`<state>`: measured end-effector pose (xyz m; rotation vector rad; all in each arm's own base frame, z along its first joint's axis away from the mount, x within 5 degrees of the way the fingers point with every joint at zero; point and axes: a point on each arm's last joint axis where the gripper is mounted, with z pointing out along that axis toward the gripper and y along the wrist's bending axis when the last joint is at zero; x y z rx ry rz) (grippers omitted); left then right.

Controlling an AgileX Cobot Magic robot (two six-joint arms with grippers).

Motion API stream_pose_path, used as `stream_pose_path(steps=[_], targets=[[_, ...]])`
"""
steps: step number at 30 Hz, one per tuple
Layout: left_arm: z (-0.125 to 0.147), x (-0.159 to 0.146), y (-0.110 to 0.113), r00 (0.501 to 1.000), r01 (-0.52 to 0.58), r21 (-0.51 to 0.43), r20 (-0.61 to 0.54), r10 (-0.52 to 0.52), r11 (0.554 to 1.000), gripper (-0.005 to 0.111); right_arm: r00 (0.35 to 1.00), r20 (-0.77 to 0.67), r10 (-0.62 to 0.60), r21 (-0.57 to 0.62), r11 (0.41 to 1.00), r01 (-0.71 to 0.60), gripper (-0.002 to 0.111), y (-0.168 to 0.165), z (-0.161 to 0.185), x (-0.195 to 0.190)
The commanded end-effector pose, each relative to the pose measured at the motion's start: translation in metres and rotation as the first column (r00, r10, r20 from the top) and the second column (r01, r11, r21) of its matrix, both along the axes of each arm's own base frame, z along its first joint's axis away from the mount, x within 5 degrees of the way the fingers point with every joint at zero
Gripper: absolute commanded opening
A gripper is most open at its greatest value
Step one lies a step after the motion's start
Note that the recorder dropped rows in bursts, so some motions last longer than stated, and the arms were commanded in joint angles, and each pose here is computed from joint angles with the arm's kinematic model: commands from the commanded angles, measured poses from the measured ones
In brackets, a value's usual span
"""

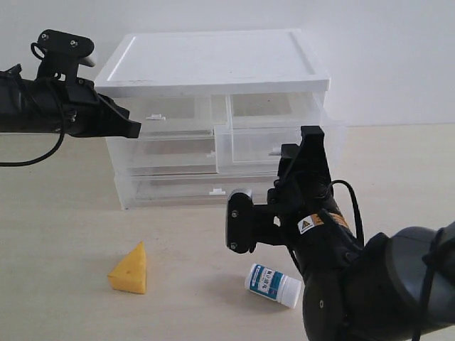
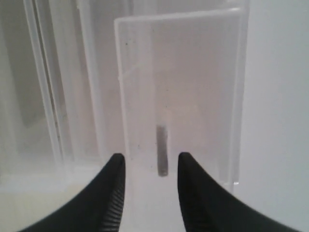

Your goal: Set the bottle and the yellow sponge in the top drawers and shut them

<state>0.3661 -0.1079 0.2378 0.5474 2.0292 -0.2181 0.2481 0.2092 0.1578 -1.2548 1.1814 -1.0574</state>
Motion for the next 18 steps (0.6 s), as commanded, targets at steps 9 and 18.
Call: stream_pose_path(steps=[9,18], targets=[[0.002,0.001,0.000,1.000,0.005,0.001,0.008,-0.005,1.000,0.004,0.994,-0.083,-0.064,0.188,0.979,0.079,0.032,0.013,0.001,-0.030],[0.002,0.001,0.000,1.000,0.005,-0.008,0.005,-0.005,1.000,0.004,0.982,-0.144,-0.123,0.539,0.823,0.182,0.032,0.004,0.049,-0.053]])
